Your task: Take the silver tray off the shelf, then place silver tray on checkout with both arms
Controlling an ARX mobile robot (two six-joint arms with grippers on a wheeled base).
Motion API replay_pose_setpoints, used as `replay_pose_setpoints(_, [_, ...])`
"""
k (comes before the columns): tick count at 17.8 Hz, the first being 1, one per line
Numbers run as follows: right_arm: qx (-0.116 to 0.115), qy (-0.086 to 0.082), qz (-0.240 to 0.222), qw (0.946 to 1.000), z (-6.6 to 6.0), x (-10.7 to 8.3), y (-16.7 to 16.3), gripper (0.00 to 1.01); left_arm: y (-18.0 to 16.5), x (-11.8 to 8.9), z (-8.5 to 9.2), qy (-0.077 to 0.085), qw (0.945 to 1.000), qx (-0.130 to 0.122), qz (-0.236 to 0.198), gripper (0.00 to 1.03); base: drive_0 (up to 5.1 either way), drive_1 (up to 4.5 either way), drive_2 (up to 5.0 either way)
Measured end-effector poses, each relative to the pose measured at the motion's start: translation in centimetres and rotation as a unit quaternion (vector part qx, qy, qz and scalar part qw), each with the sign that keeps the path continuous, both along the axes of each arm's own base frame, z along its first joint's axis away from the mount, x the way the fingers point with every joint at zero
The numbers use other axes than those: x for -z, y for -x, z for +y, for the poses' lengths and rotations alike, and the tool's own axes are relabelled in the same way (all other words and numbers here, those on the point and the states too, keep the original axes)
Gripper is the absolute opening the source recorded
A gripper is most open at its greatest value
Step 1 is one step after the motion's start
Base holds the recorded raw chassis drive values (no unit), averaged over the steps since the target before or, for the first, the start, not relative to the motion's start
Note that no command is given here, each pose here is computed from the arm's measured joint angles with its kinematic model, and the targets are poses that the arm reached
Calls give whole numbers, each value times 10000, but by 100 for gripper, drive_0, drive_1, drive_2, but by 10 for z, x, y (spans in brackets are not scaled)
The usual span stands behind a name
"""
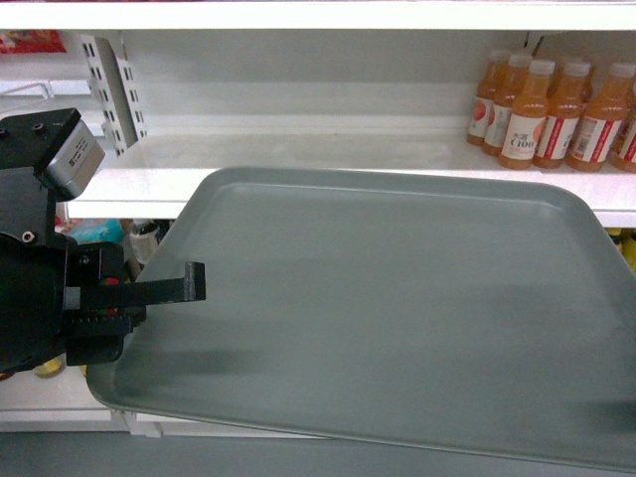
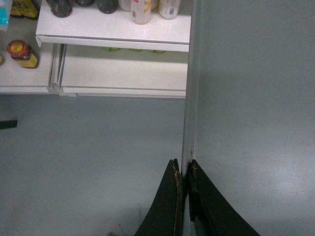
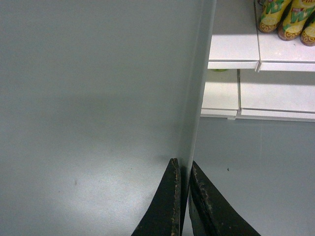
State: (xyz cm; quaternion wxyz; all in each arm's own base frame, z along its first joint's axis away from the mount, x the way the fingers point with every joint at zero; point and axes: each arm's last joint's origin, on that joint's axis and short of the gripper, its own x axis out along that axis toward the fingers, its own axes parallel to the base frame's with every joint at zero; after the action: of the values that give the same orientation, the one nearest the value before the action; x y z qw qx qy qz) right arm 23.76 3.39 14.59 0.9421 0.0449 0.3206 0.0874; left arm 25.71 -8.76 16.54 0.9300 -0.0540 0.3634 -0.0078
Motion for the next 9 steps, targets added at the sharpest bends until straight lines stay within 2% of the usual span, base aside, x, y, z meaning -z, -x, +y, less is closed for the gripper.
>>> replay_pose_setpoints(9, [-3, -5, 1, 10000, 0, 0, 0, 3, 0, 0, 0, -12, 10000, -12, 6, 3, 9, -417, 435])
